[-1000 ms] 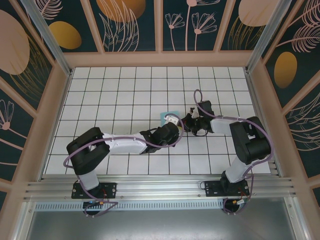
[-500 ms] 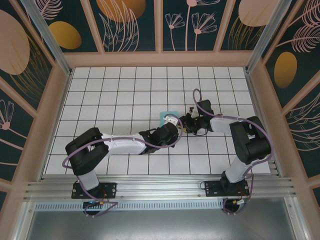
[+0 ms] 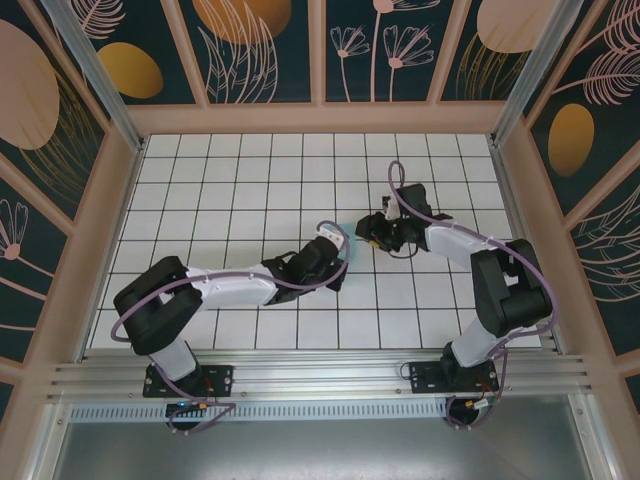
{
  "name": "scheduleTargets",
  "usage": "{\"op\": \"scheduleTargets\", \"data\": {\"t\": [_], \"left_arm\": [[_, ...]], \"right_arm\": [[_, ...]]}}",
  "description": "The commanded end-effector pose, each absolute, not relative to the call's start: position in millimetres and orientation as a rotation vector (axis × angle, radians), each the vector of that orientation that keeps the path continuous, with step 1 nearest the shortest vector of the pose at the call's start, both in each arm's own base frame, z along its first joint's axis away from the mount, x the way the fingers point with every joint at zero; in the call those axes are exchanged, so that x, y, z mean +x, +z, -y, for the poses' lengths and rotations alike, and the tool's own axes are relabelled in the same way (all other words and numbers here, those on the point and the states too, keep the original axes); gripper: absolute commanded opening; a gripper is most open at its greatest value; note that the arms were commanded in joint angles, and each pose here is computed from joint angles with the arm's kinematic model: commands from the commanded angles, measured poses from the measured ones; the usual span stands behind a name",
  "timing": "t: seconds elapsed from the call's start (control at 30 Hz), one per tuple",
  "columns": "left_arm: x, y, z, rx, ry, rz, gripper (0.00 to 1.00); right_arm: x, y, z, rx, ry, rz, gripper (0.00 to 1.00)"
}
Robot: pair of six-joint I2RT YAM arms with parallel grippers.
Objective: Fold a paper plane with a square sheet of paper (pick it up from the middle)
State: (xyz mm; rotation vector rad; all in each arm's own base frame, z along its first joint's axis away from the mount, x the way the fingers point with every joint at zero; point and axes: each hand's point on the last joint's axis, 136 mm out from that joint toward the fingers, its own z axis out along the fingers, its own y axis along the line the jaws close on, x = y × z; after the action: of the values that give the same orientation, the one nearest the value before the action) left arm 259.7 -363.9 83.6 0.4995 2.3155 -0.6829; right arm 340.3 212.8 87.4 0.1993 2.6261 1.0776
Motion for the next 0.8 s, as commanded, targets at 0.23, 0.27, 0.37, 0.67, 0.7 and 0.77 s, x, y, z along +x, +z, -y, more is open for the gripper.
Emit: {"op": "scheduleTargets", "data": {"t": [0.23,0.27,0.37,0.67,0.7,0.77], "left_arm": [[252,93,365,0.501,-0.899,-2.300,0.00],[251,92,364,0.498,-0.903,-2.303,0.00],[252,94,363,0.488,-0.922,-2.301,0.00],[255,86,355,0.446,-0.922,-2.331,0.00],[255,83,353,0.441,-0.921,-2.339,0.00],[257,80,351,0.425,-0.919,-2.355,0.00]], "right_arm": [[354,81,-249,-0.119,1.099,-2.686,0.18],[354,75,-252,-0.137,1.084,-2.709,0.17],[357,52,-254,-0.165,1.024,-2.772,0.15],[345,1,-260,-0.261,0.847,-2.911,0.13],[343,-2,-260,-0.274,0.825,-2.919,0.13],[339,-9,-260,-0.292,0.788,-2.936,0.13]]}}
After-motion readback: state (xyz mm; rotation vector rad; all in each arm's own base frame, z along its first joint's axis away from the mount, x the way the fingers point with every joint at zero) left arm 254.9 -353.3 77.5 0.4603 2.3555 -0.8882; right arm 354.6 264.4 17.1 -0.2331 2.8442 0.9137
